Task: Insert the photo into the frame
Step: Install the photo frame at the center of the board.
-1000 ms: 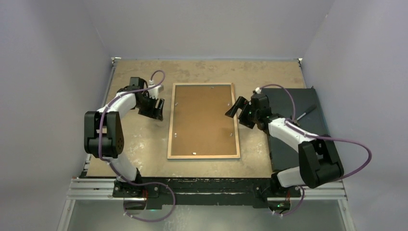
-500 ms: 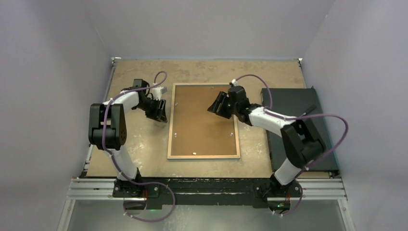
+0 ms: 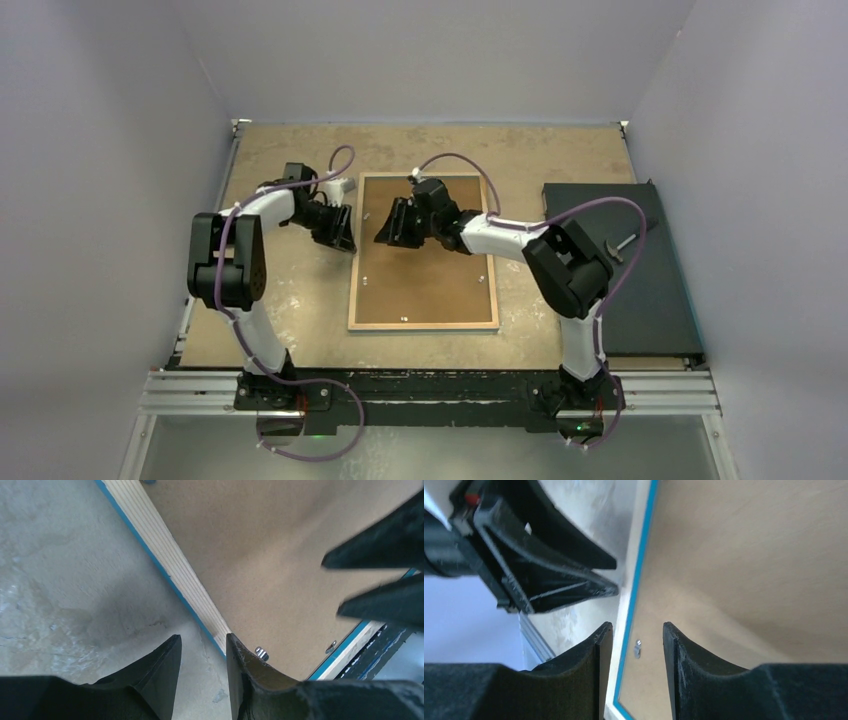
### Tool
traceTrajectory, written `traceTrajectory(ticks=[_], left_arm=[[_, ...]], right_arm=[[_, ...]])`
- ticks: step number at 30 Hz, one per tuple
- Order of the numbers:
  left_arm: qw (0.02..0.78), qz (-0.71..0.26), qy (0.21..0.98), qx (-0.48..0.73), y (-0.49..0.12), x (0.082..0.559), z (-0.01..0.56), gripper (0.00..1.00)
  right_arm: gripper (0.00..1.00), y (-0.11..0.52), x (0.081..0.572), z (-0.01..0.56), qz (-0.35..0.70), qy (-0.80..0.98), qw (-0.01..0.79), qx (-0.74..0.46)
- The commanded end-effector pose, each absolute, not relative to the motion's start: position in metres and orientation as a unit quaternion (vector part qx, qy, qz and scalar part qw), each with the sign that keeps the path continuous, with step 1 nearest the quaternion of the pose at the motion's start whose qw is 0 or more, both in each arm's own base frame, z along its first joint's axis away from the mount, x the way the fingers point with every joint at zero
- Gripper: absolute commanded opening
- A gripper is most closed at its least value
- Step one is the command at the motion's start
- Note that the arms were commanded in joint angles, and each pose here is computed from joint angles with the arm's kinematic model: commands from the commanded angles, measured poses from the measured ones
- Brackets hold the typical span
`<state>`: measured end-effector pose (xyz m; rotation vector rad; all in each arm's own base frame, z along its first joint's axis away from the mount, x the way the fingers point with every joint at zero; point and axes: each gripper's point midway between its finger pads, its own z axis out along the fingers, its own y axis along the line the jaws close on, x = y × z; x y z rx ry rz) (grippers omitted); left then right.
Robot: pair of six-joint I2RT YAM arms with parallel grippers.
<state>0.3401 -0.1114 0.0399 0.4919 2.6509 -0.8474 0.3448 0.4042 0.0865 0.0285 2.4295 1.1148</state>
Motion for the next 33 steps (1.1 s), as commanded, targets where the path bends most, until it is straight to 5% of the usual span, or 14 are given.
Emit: traceTrajectory(ticks=[1,33], left_arm=[[0.166,-0.307,0.916,0.198,-0.116,0.33,0.045,0.36],[0.138,-0.292,0.927,0.19,-0.114,0.307,0.013,0.13]], right_arm=[[0.45,0.43,0.316,0.099,0.446,0.867,0.215,-0.048],[0.42,0.448,0.238,0.048,0.448,0.873,0.145,-0.125]])
